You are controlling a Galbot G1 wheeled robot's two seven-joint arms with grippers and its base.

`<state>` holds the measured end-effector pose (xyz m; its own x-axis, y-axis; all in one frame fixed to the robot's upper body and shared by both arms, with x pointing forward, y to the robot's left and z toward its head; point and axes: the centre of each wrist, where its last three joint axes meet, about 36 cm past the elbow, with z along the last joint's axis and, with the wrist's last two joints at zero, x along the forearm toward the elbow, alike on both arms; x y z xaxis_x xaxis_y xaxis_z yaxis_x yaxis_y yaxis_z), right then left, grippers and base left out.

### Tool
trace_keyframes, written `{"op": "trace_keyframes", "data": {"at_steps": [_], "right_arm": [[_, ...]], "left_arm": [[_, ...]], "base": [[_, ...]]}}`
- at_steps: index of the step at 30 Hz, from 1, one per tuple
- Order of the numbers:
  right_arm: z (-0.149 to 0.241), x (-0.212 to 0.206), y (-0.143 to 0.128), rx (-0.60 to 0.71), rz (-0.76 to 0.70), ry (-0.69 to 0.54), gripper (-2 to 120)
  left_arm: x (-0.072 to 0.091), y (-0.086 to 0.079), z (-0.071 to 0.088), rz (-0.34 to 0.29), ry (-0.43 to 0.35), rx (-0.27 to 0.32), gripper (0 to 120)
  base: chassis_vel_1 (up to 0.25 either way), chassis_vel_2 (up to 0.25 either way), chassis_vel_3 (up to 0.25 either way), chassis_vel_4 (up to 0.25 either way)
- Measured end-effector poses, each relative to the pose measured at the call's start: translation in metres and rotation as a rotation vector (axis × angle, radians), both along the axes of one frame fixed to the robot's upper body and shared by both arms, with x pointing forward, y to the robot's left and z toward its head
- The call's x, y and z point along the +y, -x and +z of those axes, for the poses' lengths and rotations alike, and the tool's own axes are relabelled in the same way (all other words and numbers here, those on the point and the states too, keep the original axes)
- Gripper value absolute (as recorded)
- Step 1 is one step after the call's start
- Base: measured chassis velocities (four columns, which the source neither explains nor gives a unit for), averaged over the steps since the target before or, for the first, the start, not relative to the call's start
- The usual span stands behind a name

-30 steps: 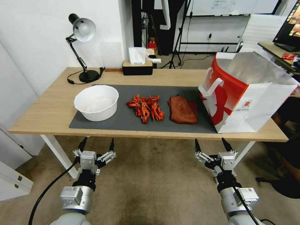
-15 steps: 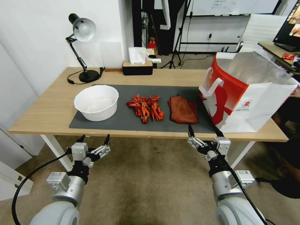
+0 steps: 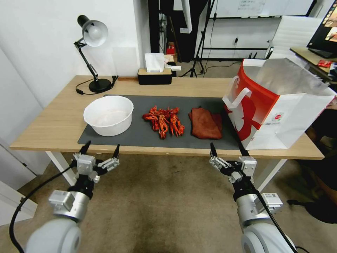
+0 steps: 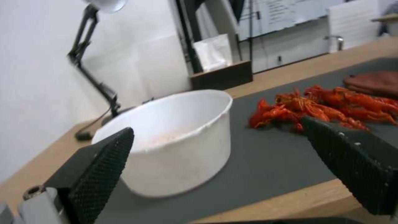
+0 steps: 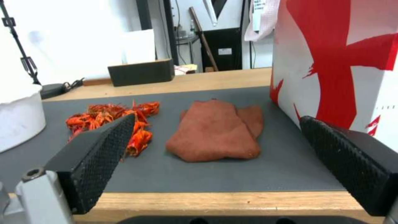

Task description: Sweep shrimp from table into container with towel, then put container into takeout bag.

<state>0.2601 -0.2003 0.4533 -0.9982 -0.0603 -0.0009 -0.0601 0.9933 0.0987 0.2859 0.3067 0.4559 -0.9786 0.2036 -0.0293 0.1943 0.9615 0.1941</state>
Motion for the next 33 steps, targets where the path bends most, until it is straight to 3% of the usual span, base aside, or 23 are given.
{"op": "trace_keyframes", "data": {"at_steps": [1,3,4,6,7,9,10,13,14,15,17,18,20,24,27,28,33], "right_arm": [[0.0,0.0,0.0,0.0,0.0,0.0,100],[0.0,-0.001,0.0,-0.001,-0.001,0.004,100],[0.0,-0.001,0.0,-0.001,-0.001,0.004,100],[0.0,-0.002,-0.001,-0.001,-0.002,0.006,100],[0.0,-0.002,-0.001,-0.001,-0.002,0.006,100],[0.0,-0.002,-0.001,0.0,-0.003,0.007,100],[0.0,-0.002,-0.001,0.0,-0.003,0.007,100],[0.0,-0.002,-0.002,0.001,-0.008,0.006,100],[0.0,-0.002,-0.002,0.001,-0.008,0.006,100],[0.0,-0.002,-0.002,0.002,-0.009,0.005,100],[0.0,-0.003,-0.003,0.002,-0.011,0.005,100],[0.0,-0.003,-0.003,0.002,-0.011,0.005,100],[-0.001,-0.001,-0.009,0.014,-0.001,0.006,100],[-0.003,-0.001,-0.009,0.023,0.0,0.005,100],[-0.003,-0.001,-0.009,0.025,-0.002,0.003,100],[-0.003,-0.001,-0.009,0.025,-0.002,0.003,100],[-0.004,-0.001,-0.009,0.027,-0.006,0.004,100]], "left_arm": [[0.0,0.0,0.0,0.0,0.0,0.0,100],[0.02,-0.016,0.001,-0.07,-0.048,-0.01,100],[0.02,-0.016,0.001,-0.07,-0.048,-0.01,100],[0.048,-0.038,0.005,-0.15,-0.121,-0.023,100],[0.048,-0.038,0.005,-0.15,-0.121,-0.023,100],[0.072,-0.062,0.018,-0.223,-0.197,-0.035,100],[0.072,-0.062,0.018,-0.223,-0.197,-0.035,100],[0.103,-0.104,0.047,-0.342,-0.282,-0.059,100],[0.103,-0.104,0.047,-0.342,-0.282,-0.059,100],[0.113,-0.116,0.056,-0.395,-0.297,-0.06,100],[0.129,-0.134,0.067,-0.477,-0.323,-0.041,100],[0.129,-0.134,0.067,-0.477,-0.323,-0.041,100],[0.151,-0.147,0.077,-0.561,-0.326,0.012,100],[0.161,-0.158,0.079,-0.625,-0.326,0.068,100],[0.169,-0.179,0.076,-0.698,-0.339,0.138,100],[0.169,-0.179,0.076,-0.698,-0.339,0.138,100],[0.171,-0.209,0.083,-0.741,-0.361,0.152,100]], "base": [[0.0,0.0,0.0,0.0],[0.0,0.0,0.0,0.0],[0.0,0.0,0.0,0.0],[0.0,0.0,0.0,0.0],[0.0,0.0,0.0,0.0],[0.0,0.0,0.0,0.0],[0.0,0.0,0.0,0.0],[0.0,0.0,0.0,0.0],[0.0,0.0,0.0,0.0],[0.0,0.0,0.0,0.0],[0.0,0.0,0.0,0.0],[0.0,0.0,0.0,0.0],[0.0,0.0,0.0,0.0],[0.0,0.0,0.0,0.0],[0.0,0.0,0.0,0.0],[0.0,0.0,0.0,0.0],[0.0,0.0,0.0,0.0]]}}
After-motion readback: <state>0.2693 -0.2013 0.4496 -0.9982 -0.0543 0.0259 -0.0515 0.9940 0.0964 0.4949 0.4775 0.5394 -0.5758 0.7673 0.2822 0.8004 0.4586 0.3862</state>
